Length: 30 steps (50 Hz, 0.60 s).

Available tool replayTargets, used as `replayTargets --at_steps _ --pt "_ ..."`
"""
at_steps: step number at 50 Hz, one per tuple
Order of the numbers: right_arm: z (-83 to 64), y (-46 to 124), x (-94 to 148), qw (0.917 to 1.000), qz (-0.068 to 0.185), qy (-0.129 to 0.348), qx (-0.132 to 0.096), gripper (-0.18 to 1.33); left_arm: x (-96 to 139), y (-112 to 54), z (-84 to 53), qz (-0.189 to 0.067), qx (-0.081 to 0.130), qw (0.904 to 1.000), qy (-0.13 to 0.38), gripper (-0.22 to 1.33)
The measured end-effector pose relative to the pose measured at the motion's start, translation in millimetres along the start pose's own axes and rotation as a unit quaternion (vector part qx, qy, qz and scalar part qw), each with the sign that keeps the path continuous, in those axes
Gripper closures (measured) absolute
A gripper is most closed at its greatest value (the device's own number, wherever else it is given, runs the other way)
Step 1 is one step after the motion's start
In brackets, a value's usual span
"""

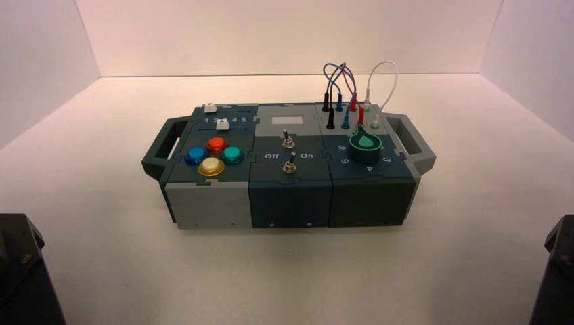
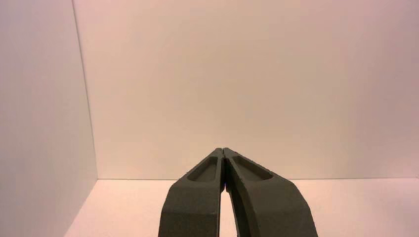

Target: Push the blue button with the left gripper.

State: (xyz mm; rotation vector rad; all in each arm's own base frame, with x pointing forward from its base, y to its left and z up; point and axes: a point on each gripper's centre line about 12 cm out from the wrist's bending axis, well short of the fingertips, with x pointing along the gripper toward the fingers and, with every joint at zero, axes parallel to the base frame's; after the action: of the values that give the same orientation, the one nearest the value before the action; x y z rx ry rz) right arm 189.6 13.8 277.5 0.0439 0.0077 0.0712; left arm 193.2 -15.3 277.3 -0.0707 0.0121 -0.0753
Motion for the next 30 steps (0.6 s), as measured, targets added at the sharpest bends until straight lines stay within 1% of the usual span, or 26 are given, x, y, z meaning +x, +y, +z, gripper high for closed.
replayTargets --at_steps 14,22,25,30 --pt "-0.4 0.2 0.0 1.0 0.001 0.002 0.0 1.3 0.1 -0.3 0.1 -0.001 0.0 1.0 0.002 1.28" --pt "-1.5 3.7 0.2 0.9999 0.01 0.006 0.001 1.3 1.2 -0.7 0.2 -0.001 0.0 1.0 0.007 1.28" --pt "-3.7 6.3 0.1 0.9998 0.016 0.015 0.0 1.3 3.2 -3.1 1.5 -0.007 0.0 0.9998 0.02 1.27" --pt "-6.4 7.7 -0.1 0.9995 0.02 0.026 0.001 1.3 7.4 -11.4 4.1 -0.025 0.0 0.9988 0.042 1.27"
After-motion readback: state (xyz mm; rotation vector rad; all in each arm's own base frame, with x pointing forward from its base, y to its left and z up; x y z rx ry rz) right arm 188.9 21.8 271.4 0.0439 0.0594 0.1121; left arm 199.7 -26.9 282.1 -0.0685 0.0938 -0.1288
